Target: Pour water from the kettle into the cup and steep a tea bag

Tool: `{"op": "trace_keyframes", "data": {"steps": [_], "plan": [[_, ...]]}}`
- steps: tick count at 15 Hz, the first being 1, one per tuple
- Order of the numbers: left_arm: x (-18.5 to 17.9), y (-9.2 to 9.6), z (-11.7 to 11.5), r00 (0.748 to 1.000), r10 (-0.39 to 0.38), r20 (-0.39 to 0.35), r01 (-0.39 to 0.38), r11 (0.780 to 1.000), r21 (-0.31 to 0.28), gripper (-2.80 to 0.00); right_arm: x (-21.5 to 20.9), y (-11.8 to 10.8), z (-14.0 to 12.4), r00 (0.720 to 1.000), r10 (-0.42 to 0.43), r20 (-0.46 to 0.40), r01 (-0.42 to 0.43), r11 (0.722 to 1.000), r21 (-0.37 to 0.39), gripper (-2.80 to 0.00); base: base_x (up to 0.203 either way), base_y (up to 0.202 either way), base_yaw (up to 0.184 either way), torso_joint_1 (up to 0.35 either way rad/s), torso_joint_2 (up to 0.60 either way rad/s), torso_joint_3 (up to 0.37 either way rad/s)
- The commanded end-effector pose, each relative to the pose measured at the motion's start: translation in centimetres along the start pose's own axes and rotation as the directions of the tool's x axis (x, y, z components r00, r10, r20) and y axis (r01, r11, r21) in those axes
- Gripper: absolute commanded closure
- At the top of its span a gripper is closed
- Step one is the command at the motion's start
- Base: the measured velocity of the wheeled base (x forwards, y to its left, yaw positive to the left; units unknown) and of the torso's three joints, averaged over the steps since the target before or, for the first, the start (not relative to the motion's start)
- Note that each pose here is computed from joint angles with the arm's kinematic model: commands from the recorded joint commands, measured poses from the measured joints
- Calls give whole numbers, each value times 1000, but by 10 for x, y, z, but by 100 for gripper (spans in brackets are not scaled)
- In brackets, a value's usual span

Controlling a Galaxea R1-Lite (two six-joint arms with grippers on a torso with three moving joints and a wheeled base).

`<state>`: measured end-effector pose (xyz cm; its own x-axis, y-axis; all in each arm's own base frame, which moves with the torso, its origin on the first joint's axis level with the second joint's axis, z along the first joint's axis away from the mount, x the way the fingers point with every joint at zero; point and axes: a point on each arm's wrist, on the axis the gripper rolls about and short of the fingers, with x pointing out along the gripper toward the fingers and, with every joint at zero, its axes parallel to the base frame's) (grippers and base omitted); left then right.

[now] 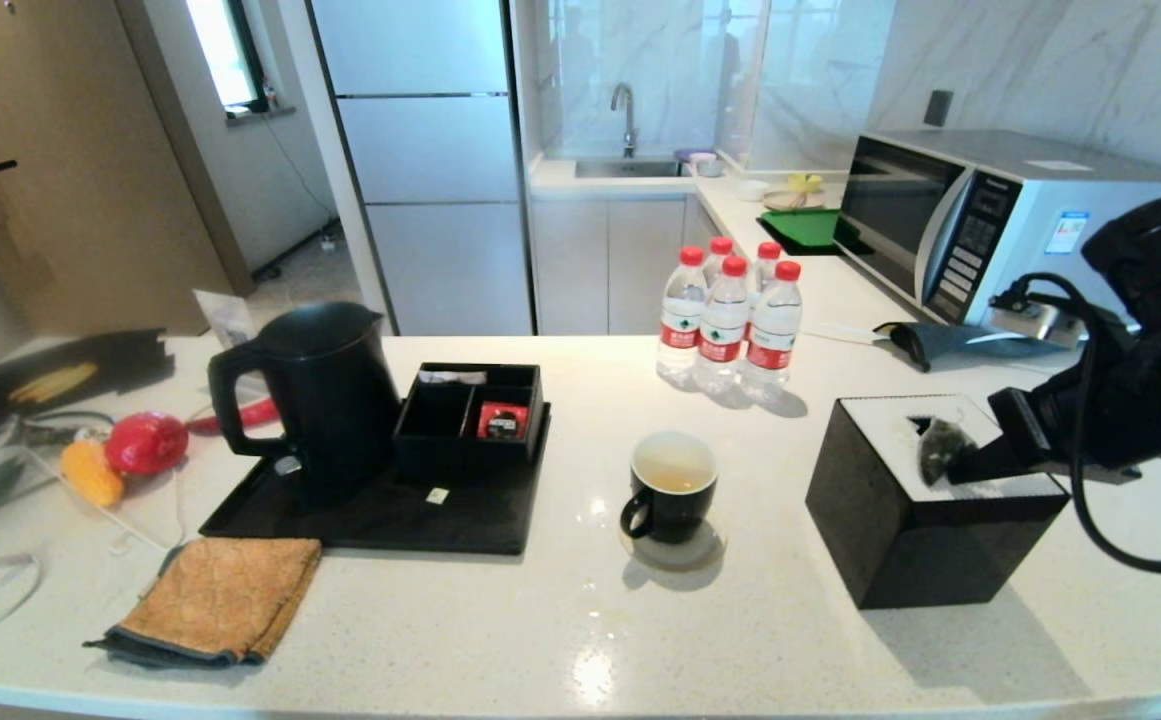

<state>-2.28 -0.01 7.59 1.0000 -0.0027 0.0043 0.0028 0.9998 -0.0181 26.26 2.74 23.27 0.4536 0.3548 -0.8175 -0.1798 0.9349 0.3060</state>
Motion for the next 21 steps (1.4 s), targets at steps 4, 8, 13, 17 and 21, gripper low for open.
{"op": "trace_keyframes", "data": {"steps": [4,8,13,17,21], "plan": [[0,0,0,1000,0,-1,0,1000,0,0,-1,-1,4,1000,-4,15,3,1000,22,0,0,0,0,0,0,0],[0,0,0,1000,0,-1,0,1000,0,0,2,-2,9,998,-34,54,32,999,36,0,0,0,0,0,0,0],[0,0,0,1000,0,0,0,1000,0,0,-3,-6,9,997,-45,69,42,998,46,0,0,0,0,0,0,0],[0,0,0,1000,0,0,0,1000,0,0,-20,-1,3,994,-56,98,53,998,34,0,0,0,0,0,0,0],[0,0,0,1000,0,0,0,1000,0,0,-35,5,-1,992,-52,114,55,998,-27,0,0,0,0,0,0,0]]}}
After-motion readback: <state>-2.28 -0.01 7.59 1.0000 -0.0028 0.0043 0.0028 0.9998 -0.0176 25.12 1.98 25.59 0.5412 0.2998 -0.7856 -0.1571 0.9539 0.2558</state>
